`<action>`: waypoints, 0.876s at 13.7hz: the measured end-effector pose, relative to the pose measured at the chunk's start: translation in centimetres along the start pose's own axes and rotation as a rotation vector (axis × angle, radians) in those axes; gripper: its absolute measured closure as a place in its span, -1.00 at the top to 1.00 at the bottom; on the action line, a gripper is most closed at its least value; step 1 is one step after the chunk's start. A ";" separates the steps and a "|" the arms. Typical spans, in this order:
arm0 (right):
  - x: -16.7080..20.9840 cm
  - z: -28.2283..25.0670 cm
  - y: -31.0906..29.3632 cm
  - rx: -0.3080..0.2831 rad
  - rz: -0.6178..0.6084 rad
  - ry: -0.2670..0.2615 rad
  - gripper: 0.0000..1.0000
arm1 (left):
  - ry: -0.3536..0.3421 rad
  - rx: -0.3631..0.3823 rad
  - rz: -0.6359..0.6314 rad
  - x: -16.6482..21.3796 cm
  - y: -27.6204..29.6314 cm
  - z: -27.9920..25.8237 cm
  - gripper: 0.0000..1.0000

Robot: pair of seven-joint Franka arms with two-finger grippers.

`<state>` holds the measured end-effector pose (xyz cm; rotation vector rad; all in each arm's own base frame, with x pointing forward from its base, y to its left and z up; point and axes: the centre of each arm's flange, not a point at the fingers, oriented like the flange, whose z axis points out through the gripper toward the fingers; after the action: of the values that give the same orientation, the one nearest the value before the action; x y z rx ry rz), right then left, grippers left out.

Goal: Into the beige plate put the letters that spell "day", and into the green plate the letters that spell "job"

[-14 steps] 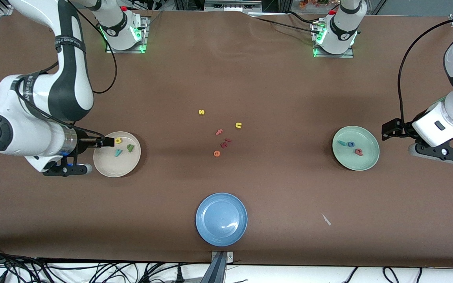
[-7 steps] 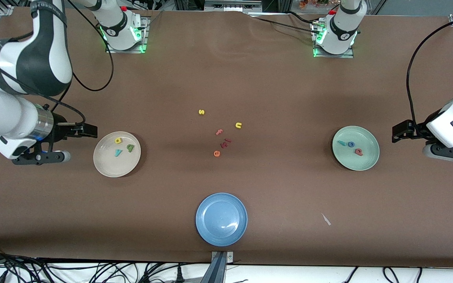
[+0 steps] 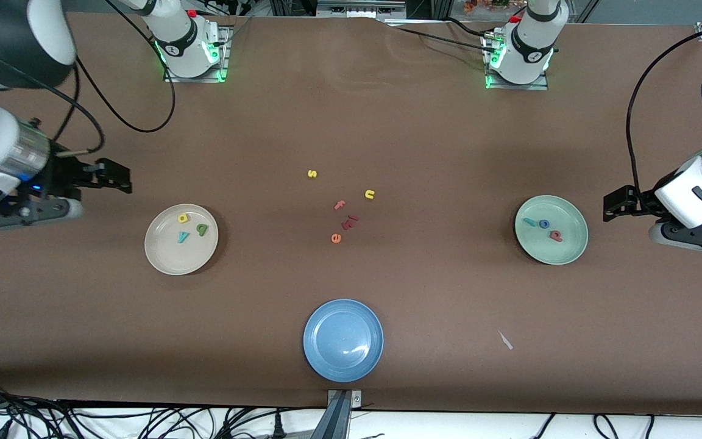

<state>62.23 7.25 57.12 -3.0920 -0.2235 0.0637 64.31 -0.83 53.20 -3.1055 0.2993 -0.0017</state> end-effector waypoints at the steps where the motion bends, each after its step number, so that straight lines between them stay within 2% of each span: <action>1: -1.0 -0.5 1.2 -0.003 0.013 0.023 1.00 | 0.000 0.000 0.001 0.0 0.1 0.0 1.00; 3: -3.3 -0.6 2.7 -0.032 0.023 0.060 1.00 | 0.001 0.000 0.003 0.0 0.1 0.0 1.00; 5: -5.2 -0.8 2.7 -0.042 0.019 0.075 1.00 | 0.001 0.000 0.003 0.0 0.1 0.0 1.00; 9: -5.8 -0.8 2.3 -0.041 0.013 0.073 1.00 | 0.001 0.000 0.002 0.0 0.1 0.0 1.00; 12: -5.8 -0.2 2.7 -0.039 0.020 0.044 1.00 | 0.001 0.000 0.002 0.0 0.1 0.0 1.00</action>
<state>56.85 3.73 57.40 -3.1312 -0.1953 -0.0088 64.32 -0.93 53.21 -3.1056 0.3020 -0.0027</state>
